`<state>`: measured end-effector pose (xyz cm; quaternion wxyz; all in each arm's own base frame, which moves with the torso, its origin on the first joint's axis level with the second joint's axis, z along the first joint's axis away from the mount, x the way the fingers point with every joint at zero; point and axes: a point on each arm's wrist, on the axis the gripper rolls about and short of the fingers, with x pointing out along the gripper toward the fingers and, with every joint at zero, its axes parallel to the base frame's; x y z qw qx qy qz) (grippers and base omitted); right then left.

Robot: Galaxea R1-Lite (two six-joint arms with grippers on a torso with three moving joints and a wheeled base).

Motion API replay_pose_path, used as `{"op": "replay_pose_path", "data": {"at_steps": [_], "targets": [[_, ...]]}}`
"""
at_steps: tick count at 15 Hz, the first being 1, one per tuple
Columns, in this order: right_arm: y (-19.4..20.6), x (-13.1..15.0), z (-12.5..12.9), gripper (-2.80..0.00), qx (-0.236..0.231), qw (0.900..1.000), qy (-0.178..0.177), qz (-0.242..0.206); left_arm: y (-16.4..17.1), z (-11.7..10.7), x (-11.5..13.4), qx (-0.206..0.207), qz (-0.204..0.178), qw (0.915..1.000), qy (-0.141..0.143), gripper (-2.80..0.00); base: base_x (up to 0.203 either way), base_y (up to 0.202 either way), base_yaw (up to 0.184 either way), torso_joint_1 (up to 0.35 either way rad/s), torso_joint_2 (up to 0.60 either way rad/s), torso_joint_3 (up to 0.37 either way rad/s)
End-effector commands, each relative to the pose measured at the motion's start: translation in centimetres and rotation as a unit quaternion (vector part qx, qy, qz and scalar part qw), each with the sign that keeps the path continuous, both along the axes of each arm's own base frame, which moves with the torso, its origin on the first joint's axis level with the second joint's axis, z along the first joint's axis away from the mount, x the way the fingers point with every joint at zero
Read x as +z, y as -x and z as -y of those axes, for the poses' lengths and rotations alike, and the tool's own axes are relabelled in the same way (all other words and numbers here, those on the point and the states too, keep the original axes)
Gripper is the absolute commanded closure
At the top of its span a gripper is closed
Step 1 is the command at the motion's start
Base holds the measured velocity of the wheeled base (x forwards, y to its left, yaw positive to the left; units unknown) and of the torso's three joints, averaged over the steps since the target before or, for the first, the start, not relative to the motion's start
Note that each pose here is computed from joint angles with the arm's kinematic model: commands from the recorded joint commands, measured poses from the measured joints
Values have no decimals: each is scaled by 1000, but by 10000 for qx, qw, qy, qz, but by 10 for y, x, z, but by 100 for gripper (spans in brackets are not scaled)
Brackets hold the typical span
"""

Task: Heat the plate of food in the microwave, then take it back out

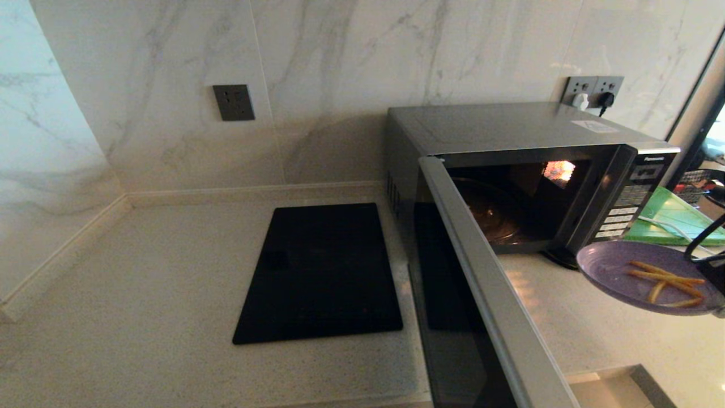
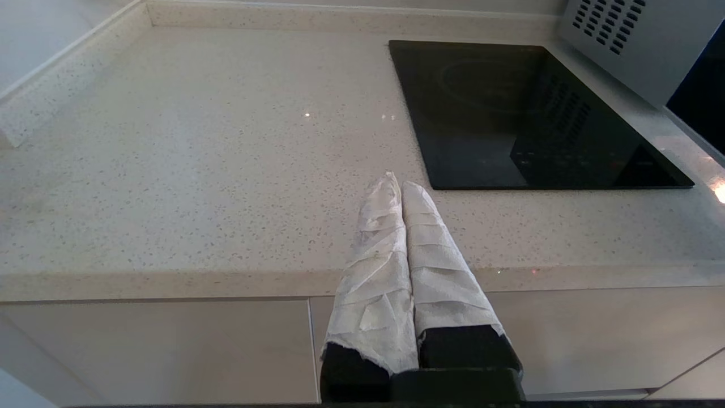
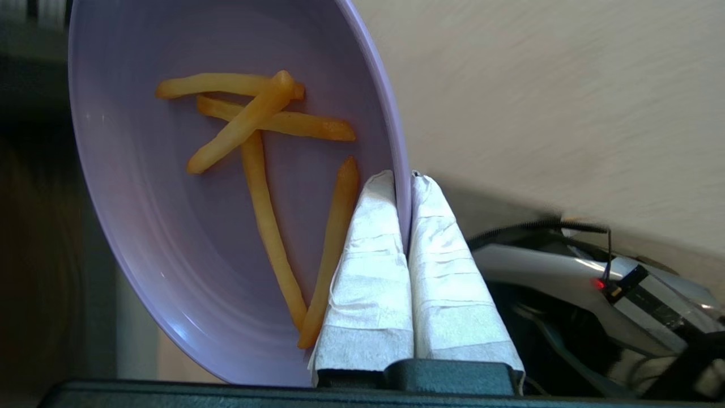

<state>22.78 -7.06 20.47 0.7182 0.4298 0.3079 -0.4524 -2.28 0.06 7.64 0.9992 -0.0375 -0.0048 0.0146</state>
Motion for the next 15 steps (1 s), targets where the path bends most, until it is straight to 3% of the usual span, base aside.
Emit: {"op": "replay_pose_path", "data": {"at_steps": [1, 5, 8, 11, 15], "targets": [[20, 8, 24, 0, -606, 9981, 61, 128, 0, 0, 0, 6, -4, 10000, 1, 0, 0, 0, 0, 0, 0, 0], [41, 7, 69, 0, -1395, 9901, 171, -22, 0, 0, 0, 6, -4, 10000, 1, 0, 0, 0, 0, 0, 0, 0], [32, -10, 102, 0, -1723, 9848, 196, -96, 0, 0, 0, 6, -4, 10000, 1, 0, 0, 0, 0, 0, 0, 0], [18, -31, 121, 0, -1798, 9834, 230, 31, 0, 0, 0, 6, -4, 10000, 1, 0, 0, 0, 0, 0, 0, 0], [-3, -54, 138, 0, -1646, 9864, -28, -9, 0, 0, 0, 6, -4, 10000, 1, 0, 0, 0, 0, 0, 0, 0]]}}
